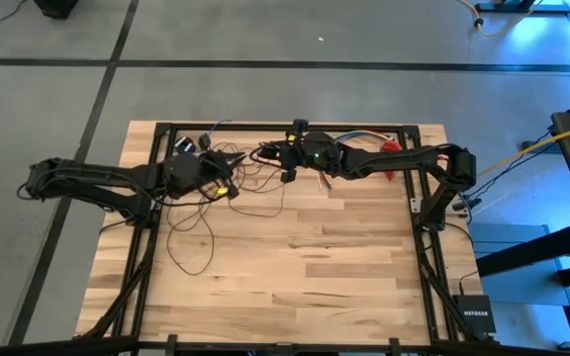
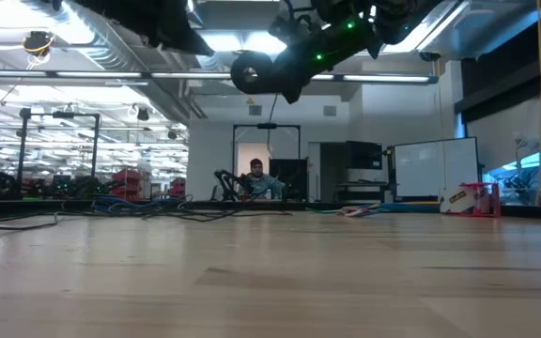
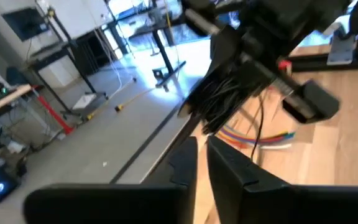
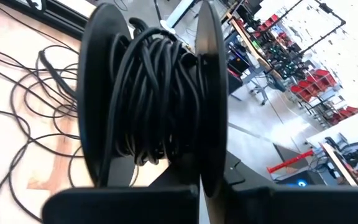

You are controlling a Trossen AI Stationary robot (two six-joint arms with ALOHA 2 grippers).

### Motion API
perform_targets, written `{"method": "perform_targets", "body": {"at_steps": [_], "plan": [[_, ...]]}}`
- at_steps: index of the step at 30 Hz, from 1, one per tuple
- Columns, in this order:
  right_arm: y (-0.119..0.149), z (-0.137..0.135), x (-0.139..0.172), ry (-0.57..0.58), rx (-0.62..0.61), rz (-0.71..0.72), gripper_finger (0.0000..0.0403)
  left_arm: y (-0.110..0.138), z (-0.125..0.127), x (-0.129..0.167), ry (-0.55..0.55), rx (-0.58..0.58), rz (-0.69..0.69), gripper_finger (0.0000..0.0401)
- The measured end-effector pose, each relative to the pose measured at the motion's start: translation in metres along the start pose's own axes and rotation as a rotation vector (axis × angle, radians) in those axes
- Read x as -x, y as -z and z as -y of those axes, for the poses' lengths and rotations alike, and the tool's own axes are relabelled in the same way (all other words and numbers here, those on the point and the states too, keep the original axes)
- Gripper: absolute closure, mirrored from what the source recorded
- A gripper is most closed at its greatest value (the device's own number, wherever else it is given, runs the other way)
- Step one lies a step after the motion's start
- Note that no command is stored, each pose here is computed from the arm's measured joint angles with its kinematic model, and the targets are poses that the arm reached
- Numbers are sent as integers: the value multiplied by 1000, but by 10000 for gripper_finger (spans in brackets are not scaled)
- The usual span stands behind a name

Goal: Coiling cords

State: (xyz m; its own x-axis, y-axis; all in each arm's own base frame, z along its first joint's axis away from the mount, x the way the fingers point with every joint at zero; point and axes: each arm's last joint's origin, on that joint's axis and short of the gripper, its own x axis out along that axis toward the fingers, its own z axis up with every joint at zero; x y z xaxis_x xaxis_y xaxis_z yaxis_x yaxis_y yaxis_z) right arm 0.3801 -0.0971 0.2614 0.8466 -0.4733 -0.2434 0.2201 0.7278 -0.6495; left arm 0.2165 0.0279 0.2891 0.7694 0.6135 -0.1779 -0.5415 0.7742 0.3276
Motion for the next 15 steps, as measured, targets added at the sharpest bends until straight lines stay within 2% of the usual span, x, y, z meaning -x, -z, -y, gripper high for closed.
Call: {"method": "perform_targets", "body": {"at_steps": [6, 9, 15], "plan": [[-1, -1, 0, -24, 1, 20, 401, 7, -5, -4, -22, 0, -60, 303], [-1, -2, 0, -62, 0, 49, 401, 6, -7, -5, -25, -26, -46, 276], [-3, -4, 1, -145, 2, 106, 400, 0, -2, -5, 139, -154, 49, 263]]}}
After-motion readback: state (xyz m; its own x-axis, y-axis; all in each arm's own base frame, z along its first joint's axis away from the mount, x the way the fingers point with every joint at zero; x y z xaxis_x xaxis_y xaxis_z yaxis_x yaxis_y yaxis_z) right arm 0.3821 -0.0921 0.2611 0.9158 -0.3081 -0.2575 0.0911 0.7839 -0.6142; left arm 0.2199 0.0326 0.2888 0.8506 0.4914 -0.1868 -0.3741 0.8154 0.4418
